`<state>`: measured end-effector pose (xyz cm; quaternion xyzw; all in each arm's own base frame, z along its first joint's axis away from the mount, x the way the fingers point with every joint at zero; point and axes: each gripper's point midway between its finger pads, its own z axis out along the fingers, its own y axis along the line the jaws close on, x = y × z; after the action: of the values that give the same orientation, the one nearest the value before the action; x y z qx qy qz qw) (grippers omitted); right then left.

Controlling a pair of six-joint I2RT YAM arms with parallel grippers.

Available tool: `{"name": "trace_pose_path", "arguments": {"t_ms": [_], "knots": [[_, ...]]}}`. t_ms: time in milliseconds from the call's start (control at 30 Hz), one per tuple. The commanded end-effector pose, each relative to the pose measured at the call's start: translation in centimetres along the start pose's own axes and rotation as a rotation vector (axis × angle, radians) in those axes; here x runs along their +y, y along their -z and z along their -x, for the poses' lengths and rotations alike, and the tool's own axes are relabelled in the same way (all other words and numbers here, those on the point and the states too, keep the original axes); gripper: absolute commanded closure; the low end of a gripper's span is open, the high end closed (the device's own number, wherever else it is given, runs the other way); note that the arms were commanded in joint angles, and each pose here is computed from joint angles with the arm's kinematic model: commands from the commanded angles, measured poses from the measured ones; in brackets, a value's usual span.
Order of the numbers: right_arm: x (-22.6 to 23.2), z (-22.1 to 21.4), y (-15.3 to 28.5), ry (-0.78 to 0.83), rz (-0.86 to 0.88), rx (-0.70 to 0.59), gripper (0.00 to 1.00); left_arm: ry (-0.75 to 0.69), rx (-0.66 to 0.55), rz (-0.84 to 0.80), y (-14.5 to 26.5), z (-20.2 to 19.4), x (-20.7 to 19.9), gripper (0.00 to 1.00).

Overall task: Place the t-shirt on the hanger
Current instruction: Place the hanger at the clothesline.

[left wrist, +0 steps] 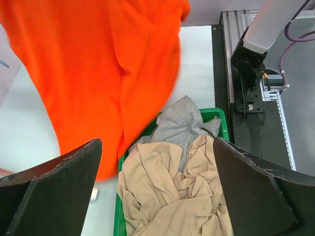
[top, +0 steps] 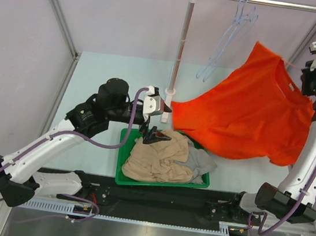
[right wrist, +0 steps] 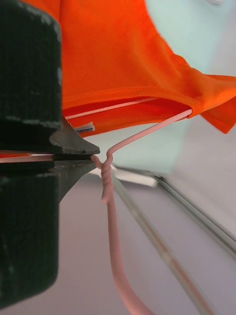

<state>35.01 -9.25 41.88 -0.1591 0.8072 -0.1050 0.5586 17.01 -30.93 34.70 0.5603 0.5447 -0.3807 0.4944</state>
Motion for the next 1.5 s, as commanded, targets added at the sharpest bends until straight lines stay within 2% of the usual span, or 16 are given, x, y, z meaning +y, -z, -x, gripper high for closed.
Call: {"name": "trace_pose_path", "arguments": {"t_ms": [0, 167, 400, 533, 700, 967, 1200, 1467], "knots": [[-4.1, 7.8, 0.9, 0.146, -0.083, -0.267, 1.00, 0.002, -0.042, 0.024, 0.7, 1.0, 0.4, 0.00], [-7.6, 10.7, 1.2, 0.176, -0.154, -0.353, 1.00, -0.016, -0.046, 0.030, 0.7, 1.6, 1.0, 0.00], [-11.3, 12.5, -1.2, 0.205, -0.184, -0.398, 1.00, -0.016, -0.060, 0.044, 1.0, 1.3, 1.0, 0.00], [-12.7, 12.9, -3.1, 0.213, -0.205, -0.406, 1.00, -0.005, -0.057, 0.049, 1.3, 0.8, 0.9, 0.00], [-12.4, 13.2, -5.9, 0.230, -0.205, -0.407, 1.00, -0.001, -0.049, 0.056, 1.6, 0.4, 0.9, 0.00], [-11.7, 13.0, -11.1, 0.247, -0.235, -0.372, 1.00, 0.010, -0.033, 0.060, 2.1, -0.5, 0.7, 0.00], [-11.1, 11.4, -13.9, 0.245, -0.227, -0.318, 1.00, 0.012, -0.041, 0.061, 2.5, -0.2, 0.7, 0.00], [-13.3, 8.3, -14.4, 0.203, -0.265, -0.240, 1.00, 0.027, -0.026, 0.069, 3.0, -0.9, 0.9, 0.00]]}}
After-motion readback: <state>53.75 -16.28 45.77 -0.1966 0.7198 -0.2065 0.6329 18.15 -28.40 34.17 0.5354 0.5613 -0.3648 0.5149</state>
